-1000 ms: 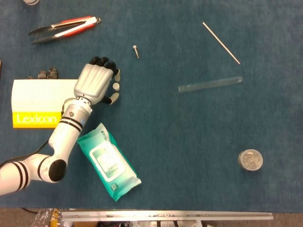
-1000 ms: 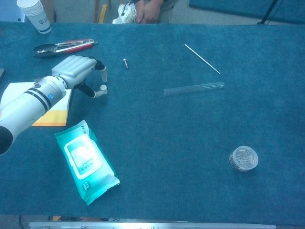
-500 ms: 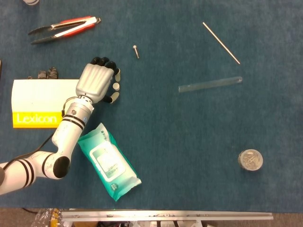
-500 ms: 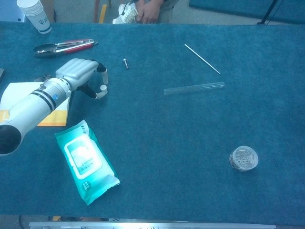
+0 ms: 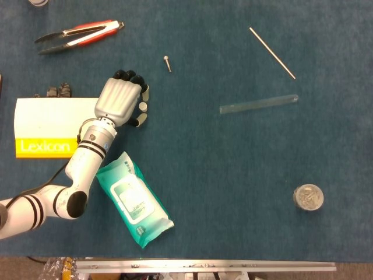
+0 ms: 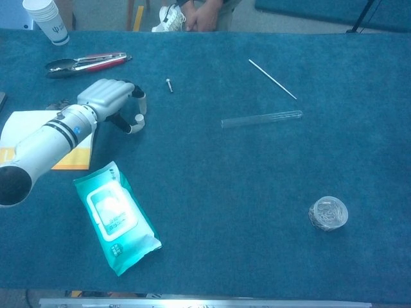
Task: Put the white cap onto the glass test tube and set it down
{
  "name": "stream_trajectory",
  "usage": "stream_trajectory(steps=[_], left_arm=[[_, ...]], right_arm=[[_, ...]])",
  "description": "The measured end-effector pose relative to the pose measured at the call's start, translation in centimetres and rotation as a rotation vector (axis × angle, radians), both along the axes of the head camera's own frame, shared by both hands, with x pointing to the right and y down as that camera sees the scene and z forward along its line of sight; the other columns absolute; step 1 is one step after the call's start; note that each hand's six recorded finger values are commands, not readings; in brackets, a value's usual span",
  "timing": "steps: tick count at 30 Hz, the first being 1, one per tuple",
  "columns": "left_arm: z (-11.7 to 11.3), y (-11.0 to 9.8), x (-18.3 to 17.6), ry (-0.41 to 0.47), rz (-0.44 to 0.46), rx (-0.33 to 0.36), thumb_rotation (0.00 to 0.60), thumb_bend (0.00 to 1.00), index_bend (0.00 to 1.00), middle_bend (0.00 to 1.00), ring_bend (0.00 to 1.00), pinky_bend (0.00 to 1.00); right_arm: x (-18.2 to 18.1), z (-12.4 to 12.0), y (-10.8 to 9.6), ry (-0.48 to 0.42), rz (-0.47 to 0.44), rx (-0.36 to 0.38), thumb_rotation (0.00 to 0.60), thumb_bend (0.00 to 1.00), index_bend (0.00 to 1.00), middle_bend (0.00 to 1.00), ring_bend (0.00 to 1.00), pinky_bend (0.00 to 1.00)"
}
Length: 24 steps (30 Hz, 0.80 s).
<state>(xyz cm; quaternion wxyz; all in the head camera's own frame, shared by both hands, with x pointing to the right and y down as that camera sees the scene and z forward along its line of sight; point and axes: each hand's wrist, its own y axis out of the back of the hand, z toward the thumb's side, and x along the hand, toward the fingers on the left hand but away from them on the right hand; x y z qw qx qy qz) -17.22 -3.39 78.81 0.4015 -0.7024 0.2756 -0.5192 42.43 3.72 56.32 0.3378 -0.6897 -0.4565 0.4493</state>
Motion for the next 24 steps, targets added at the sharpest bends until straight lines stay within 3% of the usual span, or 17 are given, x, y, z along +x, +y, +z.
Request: stream_trajectory(steps=[8,16,24], left_arm=[[0.04,0.1,0.15,-0.004,0.007,-0.005,0.543,0.29,0.45,0.26,0.14,0.13],[0.02,-0.1,0.25,-0.005,0.01,-0.001,0.598,0.33,0.46,0.26,0.14,0.13],[0.12,-0.13,0.24,-0.004,0.007,-0.005,0.6,0.33,0.47,0.27,0.14,0.13]], right_arm=[[0.13,-0.03,0.04,0.0,0.003,0.001,0.6,0.27,0.45,0.28,0.2,0.36],[0.25,-0.09,0.07,0.0,0.007,0.004,0.6,0.27,0.45,0.28,0.2,0.36],[0.35,0.01,0.08,-0.001,0.011,0.001,0.6,0.27,0.45,0.28,0.2,0.36]])
